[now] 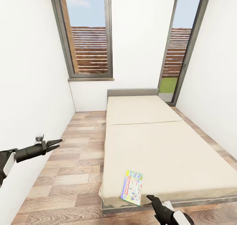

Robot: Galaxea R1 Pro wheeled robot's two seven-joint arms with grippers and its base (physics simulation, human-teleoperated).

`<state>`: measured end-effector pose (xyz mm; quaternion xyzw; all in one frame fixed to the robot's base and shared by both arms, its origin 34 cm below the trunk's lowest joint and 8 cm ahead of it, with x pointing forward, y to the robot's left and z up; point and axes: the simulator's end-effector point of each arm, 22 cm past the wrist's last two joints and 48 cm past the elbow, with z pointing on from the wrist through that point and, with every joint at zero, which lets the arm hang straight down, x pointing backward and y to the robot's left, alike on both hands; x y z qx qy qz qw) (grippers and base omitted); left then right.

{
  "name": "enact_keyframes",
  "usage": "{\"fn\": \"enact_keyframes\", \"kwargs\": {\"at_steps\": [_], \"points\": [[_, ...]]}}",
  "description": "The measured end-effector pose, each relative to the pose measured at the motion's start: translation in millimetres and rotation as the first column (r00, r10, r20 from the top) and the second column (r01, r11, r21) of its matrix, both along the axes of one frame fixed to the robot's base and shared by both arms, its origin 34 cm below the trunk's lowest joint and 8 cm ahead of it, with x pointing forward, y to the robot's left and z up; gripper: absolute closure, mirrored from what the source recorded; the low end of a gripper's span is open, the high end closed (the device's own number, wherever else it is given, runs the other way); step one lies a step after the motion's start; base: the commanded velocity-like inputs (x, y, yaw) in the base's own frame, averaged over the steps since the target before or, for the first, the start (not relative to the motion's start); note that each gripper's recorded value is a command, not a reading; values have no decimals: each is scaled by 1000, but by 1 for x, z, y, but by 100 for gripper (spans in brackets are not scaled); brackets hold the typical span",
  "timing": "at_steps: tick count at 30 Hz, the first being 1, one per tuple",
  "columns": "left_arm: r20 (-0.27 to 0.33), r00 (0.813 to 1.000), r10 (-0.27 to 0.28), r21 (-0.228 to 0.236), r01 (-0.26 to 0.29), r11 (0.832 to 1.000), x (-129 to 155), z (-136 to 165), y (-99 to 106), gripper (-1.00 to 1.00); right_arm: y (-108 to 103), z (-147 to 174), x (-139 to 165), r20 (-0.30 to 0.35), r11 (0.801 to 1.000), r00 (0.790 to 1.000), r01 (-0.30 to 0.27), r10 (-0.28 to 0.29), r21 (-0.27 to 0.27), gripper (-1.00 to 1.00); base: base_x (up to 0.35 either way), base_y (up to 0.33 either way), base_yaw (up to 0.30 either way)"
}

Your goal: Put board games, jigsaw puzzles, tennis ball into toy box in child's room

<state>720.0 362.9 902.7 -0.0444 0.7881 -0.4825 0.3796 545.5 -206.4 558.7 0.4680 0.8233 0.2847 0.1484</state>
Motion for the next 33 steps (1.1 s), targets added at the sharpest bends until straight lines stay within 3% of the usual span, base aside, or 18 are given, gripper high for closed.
{"fn": "enact_keyframes", "kwargs": {"at_steps": [6,11,26,33], "points": [[0,1000,0,0,0,1000,0,-10,0,-100,11,-1,9,55,999,998,-26,25,27,-100,0,0,0],[0,1000,0,0,0,1000,-1,-18,0,-100,29,2,18,118,995,989,-90,84,47,-100,0,0,0],[3,1000,1,-2,-1,1000,-2,-37,1,-100,44,-6,24,176,988,976,-139,126,68,-100,0,0,0],[19,1000,-20,-26,21,999,-6,-43,-4,-100,45,-17,23,180,987,975,-145,131,69,-100,0,0,0]]}}
